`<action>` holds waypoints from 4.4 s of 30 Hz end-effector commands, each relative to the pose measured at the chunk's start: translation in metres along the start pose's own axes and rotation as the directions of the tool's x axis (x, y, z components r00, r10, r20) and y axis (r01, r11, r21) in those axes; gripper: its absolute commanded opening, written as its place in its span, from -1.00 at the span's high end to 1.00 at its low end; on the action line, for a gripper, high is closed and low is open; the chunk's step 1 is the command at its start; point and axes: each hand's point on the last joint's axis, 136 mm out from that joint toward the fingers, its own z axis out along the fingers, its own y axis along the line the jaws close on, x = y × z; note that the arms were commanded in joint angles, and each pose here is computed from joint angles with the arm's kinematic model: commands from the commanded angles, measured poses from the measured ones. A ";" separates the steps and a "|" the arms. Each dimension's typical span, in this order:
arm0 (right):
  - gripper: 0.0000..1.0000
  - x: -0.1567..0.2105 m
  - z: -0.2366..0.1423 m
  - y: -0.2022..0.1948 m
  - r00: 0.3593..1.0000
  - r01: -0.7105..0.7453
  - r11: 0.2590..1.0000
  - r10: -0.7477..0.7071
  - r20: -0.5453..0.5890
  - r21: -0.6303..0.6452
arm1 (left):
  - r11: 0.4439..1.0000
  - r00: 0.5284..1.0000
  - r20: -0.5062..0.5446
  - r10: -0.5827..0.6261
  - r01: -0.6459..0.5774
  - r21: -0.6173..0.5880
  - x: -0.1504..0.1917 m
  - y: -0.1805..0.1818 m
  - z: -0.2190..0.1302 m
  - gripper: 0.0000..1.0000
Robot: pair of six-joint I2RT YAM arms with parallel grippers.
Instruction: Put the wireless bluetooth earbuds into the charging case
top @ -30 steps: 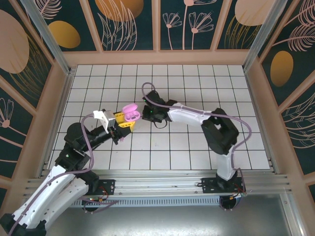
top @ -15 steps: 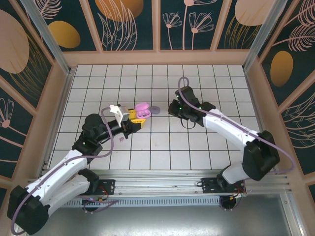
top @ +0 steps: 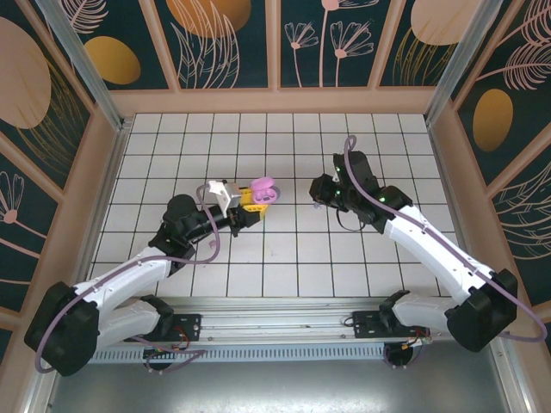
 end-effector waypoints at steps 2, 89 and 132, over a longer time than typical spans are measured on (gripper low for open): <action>0.73 -0.001 -0.020 0.017 0.999 0.039 0.997 -0.040 -0.014 -0.070 | 0.999 0.996 0.081 0.046 -0.046 -0.005 -0.019 0.000 0.008 0.80; 0.32 0.031 -0.017 0.112 0.938 0.301 0.934 -0.326 -0.118 -0.191 | 0.994 0.995 -0.026 0.098 -0.099 -0.052 0.013 0.004 0.039 0.81; 0.50 0.126 0.104 0.049 0.944 -0.095 0.967 0.013 -0.329 -0.236 | 0.970 0.998 0.058 -0.011 0.025 -0.241 -0.035 0.017 -0.051 0.80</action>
